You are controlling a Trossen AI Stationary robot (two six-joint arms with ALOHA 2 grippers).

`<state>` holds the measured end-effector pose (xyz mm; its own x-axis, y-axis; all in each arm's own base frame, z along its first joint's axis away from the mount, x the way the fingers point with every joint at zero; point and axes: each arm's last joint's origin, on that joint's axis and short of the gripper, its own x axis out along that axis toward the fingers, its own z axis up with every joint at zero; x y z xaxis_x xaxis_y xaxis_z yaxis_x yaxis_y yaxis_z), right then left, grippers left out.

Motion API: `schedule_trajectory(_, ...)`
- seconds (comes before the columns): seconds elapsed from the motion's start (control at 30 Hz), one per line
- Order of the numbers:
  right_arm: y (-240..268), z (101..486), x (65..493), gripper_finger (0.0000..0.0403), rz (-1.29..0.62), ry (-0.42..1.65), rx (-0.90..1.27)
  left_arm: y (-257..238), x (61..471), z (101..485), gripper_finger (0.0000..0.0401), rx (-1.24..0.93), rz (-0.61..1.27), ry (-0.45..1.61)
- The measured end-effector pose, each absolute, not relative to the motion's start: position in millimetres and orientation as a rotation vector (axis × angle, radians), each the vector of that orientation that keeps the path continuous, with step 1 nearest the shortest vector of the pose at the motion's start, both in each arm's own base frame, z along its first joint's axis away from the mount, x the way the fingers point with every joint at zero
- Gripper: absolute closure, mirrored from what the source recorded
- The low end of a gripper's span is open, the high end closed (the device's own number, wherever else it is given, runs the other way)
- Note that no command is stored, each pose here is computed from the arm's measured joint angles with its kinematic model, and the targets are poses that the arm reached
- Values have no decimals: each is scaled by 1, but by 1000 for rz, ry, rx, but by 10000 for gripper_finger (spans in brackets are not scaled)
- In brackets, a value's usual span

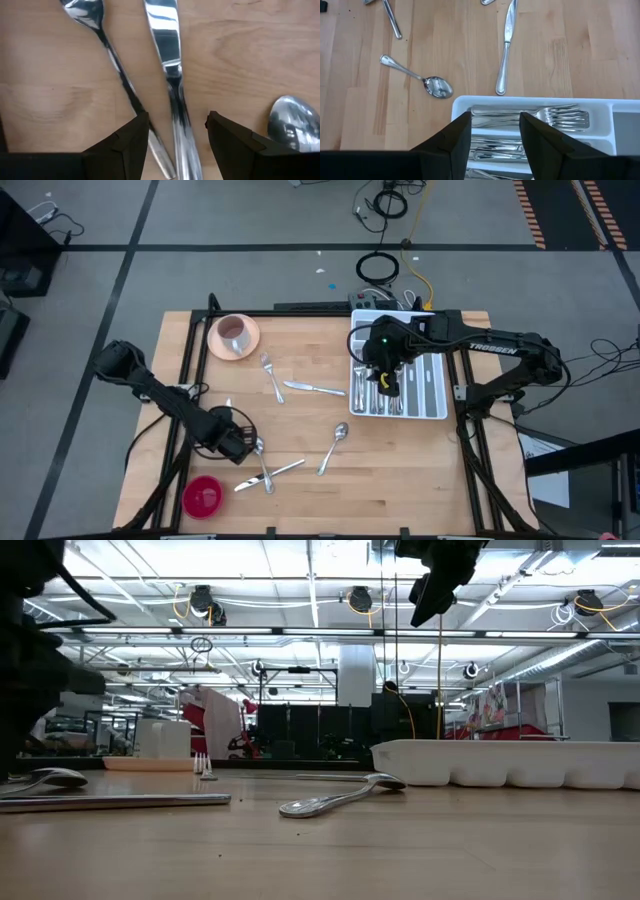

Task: Sort silverware
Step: Put the top left silver knife into the white silverware tray

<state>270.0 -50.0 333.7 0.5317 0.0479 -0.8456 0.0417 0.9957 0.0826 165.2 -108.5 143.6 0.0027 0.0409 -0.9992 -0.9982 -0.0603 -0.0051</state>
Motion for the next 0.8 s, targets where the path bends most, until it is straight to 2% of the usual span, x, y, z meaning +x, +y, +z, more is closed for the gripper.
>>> schedule_trajectory(0.27,-50,333,270,243,10,1015,88,-103,179,130,212,-1196,1271,1200)
schedule_trajectory(0.47,-50,333,270,243,13,1015,82,-97,185,126,269,-1180,1255,1244)
schedule_trajectory(0.7,-50,333,270,243,13,1016,82,-96,185,126,367,-1151,1227,1249)
schedule_trajectory(0.8,-51,333,269,243,15,1015,76,-94,186,128,374,-1150,1219,1240)
